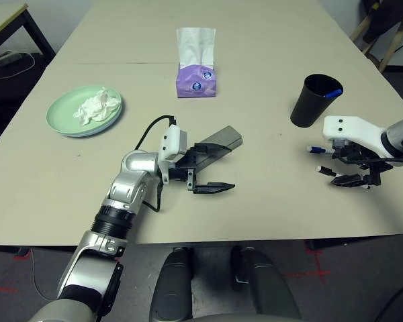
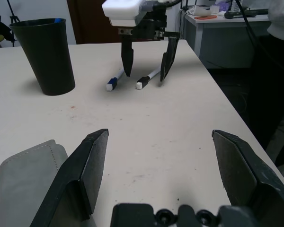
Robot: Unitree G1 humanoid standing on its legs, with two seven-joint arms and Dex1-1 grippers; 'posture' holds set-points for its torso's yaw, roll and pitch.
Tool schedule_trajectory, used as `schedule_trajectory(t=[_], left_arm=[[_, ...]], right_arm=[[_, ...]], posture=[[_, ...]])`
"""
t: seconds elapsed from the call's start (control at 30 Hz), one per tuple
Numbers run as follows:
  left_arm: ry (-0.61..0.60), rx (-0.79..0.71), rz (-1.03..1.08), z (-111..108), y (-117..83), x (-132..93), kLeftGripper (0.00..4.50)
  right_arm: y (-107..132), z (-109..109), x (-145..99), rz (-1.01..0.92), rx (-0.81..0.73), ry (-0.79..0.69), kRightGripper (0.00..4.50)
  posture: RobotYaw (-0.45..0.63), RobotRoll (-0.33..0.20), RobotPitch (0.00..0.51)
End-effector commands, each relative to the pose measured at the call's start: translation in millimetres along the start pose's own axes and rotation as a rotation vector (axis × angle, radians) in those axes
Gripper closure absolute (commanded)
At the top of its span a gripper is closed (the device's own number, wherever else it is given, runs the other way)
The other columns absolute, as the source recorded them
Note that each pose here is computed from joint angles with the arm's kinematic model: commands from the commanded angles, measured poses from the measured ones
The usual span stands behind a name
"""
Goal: Organize and tidy the items on the table.
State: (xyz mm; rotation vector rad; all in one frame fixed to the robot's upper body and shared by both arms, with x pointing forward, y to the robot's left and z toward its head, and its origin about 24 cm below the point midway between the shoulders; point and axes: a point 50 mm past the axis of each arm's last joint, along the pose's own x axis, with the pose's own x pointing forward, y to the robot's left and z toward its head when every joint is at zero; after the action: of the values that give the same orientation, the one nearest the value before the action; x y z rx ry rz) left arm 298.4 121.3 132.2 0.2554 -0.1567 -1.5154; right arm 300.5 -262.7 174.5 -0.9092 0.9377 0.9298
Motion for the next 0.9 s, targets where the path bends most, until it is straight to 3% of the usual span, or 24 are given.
schedule_trajectory(t=[0.03, 0.17, 0.27, 0.57, 0.73, 0.9], left_arm=[[-0.002, 0.004, -0.002, 1, -3, -2, 0.07], [-0.002, 0.010, 0.007, 3, -2, -2, 0.07], [-0.002, 0.017, 0.015, 3, -2, -2, 0.00], [0.005, 0.020, 0.015, 4, -1, -3, 0.00], [0.013, 0.025, 0.014, 5, 2, -5, 0.00], [0.018, 0.021, 0.020, 5, 3, -8, 0.00]], right_arm=[[1, 2, 1, 0.008, -0.009, 0.013, 0.00], [1, -1, 3, 0.013, -0.007, 0.031, 0.00], [2, -1, 6, 0.015, -0.007, 0.034, 0.65], [4, 1, 10, 0.026, -0.008, 0.022, 4.07], [1, 5, 7, 0.021, -0.001, -0.015, 4.18], [-4, 28, -7, 0.041, 0.028, -0.211, 4.18]], posture=[[0.07, 0.000, 0.211], [0.08, 0.000, 0.212], [0.08, 0.000, 0.212], [0.08, 0.000, 0.206], [0.08, 0.000, 0.191], [0.06, 0.000, 0.182]])
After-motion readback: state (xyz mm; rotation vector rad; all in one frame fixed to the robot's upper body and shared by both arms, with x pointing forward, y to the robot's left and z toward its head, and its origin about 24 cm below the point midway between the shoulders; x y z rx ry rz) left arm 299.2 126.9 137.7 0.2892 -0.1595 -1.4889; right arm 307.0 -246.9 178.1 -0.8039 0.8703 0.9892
